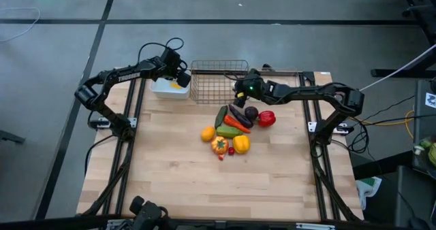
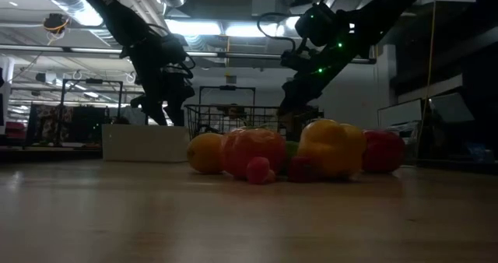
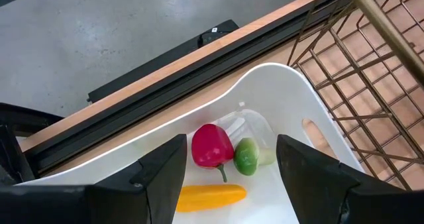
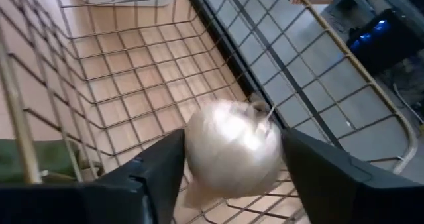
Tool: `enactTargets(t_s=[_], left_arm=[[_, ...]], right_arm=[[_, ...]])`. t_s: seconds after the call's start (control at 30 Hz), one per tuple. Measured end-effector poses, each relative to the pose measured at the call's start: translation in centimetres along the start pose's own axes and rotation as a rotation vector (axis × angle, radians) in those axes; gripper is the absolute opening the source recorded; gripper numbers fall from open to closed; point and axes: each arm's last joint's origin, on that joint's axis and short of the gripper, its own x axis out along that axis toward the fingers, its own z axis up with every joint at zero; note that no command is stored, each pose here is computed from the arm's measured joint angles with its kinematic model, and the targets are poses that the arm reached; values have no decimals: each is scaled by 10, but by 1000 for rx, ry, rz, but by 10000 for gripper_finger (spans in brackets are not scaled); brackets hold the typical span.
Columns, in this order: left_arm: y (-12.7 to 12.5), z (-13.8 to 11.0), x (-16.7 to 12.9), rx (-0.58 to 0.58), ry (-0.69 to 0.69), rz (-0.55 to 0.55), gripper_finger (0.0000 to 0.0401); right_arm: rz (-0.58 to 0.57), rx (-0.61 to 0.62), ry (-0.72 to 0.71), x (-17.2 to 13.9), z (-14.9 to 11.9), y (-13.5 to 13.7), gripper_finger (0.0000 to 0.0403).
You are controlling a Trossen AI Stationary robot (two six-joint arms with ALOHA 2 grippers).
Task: Sort produce into baskets
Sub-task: Put the garlic into the wire basket, then put the yellow lemon into the transparent bin
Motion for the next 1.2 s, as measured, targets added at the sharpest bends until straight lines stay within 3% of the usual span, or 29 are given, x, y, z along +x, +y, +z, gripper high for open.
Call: enactTargets(t_s=[0.23,0.53,0.9,1.03,1.2], left_arm=[[0,0,0,0,0,0,230],[0,2,-3,29,-22,-3,230],[0,22,-57,41,-209,-33,230],[-9,18,-81,63,-254,-88,230],[-36,6,-103,101,-239,-267,230]], right_arm=[[-17,-6,-3,0,0,-1,307],[-17,-12,2,0,4,-2,308],[-21,-15,-12,-11,43,-15,308],[-10,-65,37,-21,60,-22,308],[9,-98,108,-40,82,-34,308]])
